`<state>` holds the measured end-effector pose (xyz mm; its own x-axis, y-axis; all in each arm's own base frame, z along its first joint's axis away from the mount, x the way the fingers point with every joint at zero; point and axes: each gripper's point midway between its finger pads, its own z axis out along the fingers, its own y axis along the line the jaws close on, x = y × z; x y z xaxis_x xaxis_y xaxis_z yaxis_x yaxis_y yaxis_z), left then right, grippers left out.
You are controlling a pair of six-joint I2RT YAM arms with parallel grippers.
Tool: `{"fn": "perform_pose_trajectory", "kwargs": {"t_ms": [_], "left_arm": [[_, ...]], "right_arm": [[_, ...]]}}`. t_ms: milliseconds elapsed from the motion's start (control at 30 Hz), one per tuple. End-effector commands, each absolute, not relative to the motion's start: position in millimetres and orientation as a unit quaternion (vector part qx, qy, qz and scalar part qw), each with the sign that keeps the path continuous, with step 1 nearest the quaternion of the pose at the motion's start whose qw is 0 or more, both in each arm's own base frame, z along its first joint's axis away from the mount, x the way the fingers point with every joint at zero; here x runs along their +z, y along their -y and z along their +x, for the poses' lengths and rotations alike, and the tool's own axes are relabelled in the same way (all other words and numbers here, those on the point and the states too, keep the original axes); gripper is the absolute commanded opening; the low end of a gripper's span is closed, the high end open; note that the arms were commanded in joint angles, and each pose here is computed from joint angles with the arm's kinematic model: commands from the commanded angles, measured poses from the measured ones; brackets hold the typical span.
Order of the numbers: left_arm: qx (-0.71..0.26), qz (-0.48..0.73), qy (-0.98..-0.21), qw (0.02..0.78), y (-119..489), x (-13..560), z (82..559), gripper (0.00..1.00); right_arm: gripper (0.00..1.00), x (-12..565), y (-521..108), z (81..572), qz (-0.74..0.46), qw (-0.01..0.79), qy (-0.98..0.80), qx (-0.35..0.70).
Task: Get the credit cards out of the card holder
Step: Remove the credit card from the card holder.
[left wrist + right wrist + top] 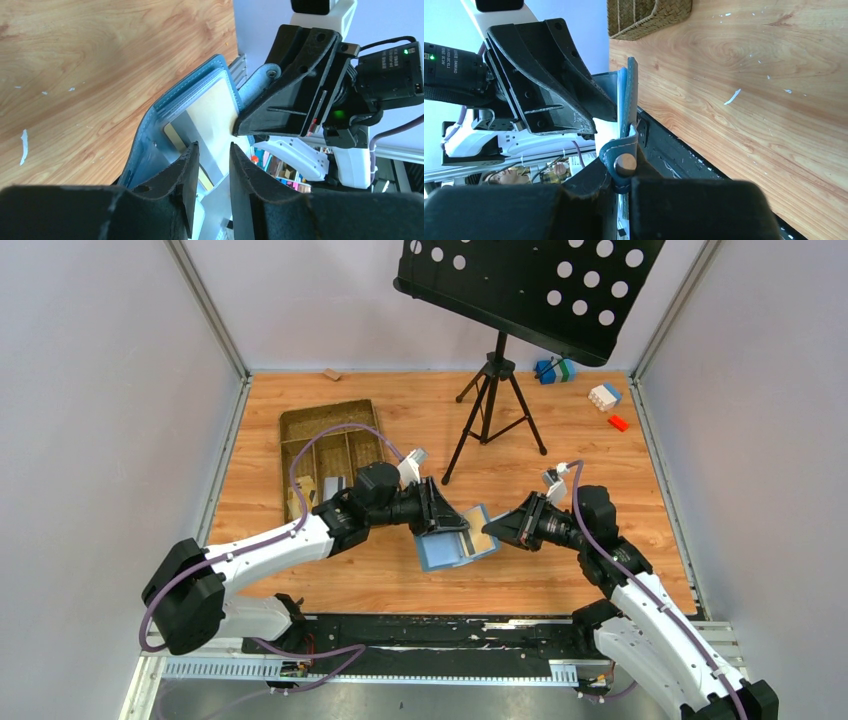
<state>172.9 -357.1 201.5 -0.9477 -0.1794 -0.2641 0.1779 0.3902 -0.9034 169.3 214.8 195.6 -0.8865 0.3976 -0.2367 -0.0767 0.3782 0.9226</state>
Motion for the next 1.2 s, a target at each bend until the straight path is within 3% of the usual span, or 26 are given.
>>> {"fn": "perform_pose_trajectory", "kwargs": {"t_ms": [0,667,933,1167], "left_arm": [[-0.532,-0.006,-0.832,0.158,352,194,172,0.37],[-0.562,-0.007,-0.82,0.113,369,184,169,0.36],[-0.622,-0.017,-0.776,0.105,379,203,168,0.27],[-0.633,-0.018,-0.766,0.114,379,211,170,0.1]], "right_arm": [[0.0,225,-216,177,0.081,0.257,-0.78,0.564],[0.0,226,-214,178,0.08,0.263,-0.781,0.56],[0.0,223,-215,177,0.088,0.251,-0.777,0.57],[0.0,209,-216,173,0.102,0.232,-0.779,0.574]]}}
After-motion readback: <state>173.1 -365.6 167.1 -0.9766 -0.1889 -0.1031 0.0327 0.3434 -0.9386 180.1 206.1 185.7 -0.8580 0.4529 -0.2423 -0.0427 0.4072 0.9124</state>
